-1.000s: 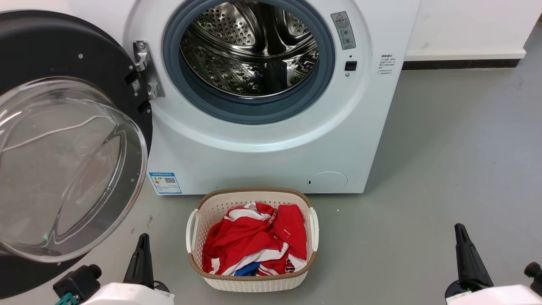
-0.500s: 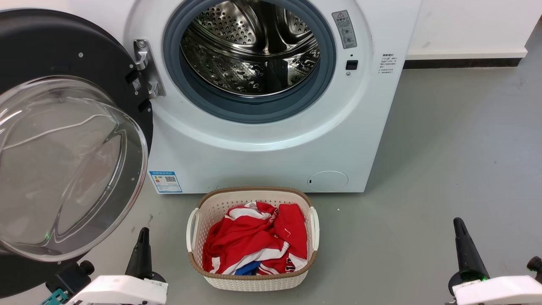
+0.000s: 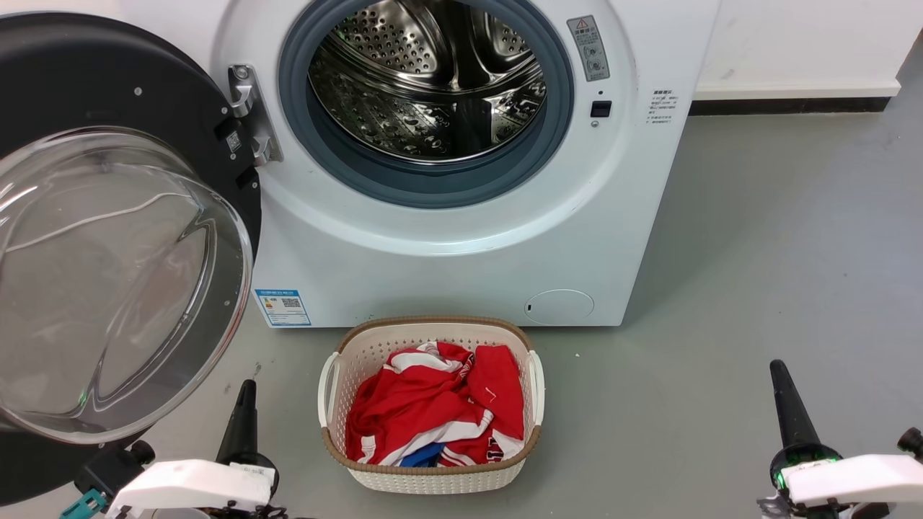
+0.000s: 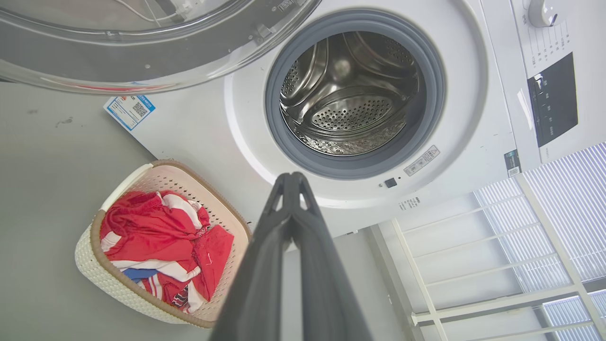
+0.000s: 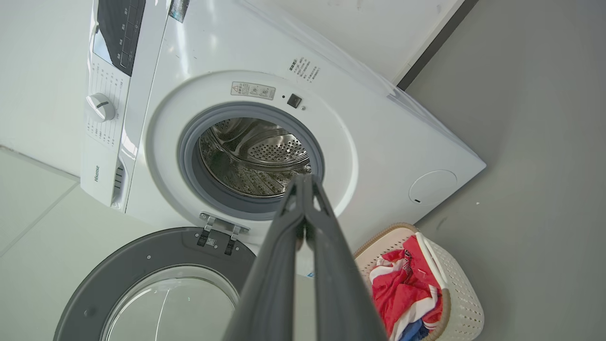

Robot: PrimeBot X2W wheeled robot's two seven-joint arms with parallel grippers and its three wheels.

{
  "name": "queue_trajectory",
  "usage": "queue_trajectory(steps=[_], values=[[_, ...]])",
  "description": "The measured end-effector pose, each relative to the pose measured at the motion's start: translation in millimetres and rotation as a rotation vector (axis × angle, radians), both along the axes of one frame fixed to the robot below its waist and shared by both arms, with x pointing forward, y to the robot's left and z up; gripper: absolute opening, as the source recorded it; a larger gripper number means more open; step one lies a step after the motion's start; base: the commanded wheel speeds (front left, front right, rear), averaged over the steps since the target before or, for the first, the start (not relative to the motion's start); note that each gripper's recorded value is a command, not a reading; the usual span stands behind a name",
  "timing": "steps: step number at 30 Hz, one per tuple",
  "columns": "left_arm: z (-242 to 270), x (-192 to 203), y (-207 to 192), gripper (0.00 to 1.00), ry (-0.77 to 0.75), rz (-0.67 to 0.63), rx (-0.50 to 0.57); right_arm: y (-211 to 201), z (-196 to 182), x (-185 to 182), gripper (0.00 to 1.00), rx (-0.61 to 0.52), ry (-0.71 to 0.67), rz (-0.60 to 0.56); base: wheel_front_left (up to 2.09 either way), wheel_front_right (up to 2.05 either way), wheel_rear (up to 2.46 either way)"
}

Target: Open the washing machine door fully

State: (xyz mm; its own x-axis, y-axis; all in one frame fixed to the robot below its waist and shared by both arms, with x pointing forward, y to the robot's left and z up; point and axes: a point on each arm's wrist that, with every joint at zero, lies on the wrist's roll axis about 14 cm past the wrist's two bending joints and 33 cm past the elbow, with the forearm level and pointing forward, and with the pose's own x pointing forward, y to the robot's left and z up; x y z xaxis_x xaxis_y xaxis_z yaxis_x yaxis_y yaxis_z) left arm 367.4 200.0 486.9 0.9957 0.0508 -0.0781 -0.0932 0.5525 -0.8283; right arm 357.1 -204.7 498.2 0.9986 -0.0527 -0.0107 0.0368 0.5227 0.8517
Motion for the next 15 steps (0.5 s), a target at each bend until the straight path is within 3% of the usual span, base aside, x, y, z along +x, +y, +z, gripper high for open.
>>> queue_trajectory(steps=[15], values=[[3.0, 5.8, 0.0, 0.00, -0.012, -0.003, -0.165, 0.7, -0.9, 7.6, 0.00, 0.155, 0.006, 0.008, 0.00, 0.00, 0.00]])
